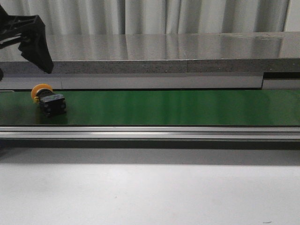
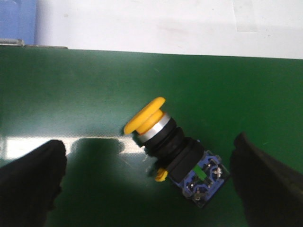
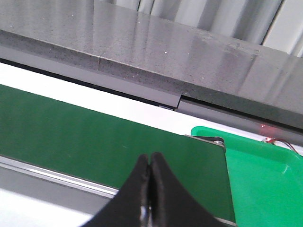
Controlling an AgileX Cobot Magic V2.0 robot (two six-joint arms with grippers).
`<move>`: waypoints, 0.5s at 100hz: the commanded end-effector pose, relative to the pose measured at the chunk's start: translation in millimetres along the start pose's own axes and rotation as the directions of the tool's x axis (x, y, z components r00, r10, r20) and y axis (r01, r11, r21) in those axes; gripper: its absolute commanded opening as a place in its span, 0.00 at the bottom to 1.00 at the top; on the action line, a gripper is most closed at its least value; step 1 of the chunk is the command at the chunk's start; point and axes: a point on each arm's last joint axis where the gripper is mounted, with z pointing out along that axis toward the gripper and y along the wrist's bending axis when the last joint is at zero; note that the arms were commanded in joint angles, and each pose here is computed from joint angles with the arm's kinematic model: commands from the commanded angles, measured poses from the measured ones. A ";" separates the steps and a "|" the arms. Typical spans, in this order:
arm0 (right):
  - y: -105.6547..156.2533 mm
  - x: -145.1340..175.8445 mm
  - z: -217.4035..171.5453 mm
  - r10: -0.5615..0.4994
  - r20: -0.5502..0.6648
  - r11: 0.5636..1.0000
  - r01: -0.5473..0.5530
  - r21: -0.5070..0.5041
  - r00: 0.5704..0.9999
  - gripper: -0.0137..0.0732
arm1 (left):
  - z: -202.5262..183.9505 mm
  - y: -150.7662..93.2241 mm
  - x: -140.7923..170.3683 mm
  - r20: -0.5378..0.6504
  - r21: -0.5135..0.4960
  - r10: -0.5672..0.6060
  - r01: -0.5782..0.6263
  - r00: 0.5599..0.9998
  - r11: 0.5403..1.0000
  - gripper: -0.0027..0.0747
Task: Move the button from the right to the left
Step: 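Lower the left gripper onto the button at the belt's end and grasp it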
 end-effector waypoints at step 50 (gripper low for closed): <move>-4.3 -13.6 -1.8 0.002 0.075 0.999 -0.004 0.036 0.997 0.08 | 9.8 -2.2 -9.8 0.031 -0.005 0.019 -0.019 0.999 1.000 0.87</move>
